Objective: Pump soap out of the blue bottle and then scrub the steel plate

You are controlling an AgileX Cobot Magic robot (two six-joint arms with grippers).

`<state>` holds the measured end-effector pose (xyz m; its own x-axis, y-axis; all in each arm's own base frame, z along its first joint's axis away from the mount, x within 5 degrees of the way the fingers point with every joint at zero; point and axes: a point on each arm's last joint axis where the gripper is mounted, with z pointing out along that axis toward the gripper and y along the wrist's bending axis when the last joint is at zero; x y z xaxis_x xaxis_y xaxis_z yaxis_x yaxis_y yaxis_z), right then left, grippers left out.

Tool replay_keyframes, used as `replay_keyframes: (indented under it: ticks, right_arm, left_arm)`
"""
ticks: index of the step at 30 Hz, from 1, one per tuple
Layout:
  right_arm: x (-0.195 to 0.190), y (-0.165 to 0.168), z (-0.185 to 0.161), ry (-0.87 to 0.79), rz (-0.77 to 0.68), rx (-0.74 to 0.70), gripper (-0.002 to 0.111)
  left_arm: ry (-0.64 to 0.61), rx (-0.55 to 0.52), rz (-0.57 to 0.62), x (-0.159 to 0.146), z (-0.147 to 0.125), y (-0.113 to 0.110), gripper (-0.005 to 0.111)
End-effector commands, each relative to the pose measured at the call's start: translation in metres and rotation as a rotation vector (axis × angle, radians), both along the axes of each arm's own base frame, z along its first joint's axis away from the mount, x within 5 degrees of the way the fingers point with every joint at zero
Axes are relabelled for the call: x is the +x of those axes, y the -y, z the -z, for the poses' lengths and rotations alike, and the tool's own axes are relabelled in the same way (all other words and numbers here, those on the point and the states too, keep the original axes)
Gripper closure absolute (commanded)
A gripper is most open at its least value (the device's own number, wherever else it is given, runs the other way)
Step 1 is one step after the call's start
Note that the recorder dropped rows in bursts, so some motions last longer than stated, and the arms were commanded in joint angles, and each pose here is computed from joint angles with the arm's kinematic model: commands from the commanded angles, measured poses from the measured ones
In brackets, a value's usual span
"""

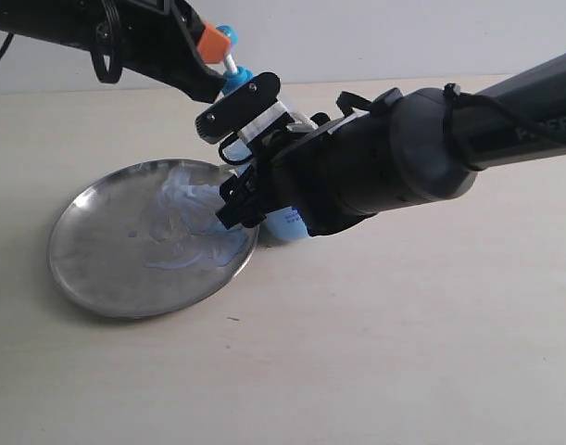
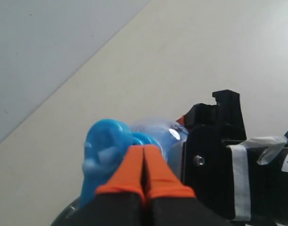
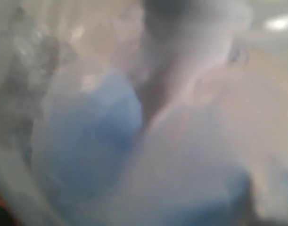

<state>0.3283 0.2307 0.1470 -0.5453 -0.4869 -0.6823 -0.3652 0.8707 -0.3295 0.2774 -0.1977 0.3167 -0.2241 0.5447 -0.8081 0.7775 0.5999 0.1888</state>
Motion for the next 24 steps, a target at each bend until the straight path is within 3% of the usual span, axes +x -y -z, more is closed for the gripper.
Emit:
replay_keyframes:
  ticks: [1,12,24]
  right_arm:
    - [-0.006,-0.008,0.012,-0.059,-0.05,0.028,0.108]
    - [-0.006,-0.007,0.012,-0.054,-0.047,0.021,0.108]
    - [-0.004,-0.005,0.011,-0.038,-0.013,0.034,0.108]
  left_arm:
    - [0.064,-0.023,-0.038,-0.005,-0.02,-0.013,0.107]
    - [0.199,-0.121,-0.091,-0.023,-0.062,-0.034,0.107]
    - [0.155,-0.157,-0.249,-0.027,-0.039,-0.071,0.107]
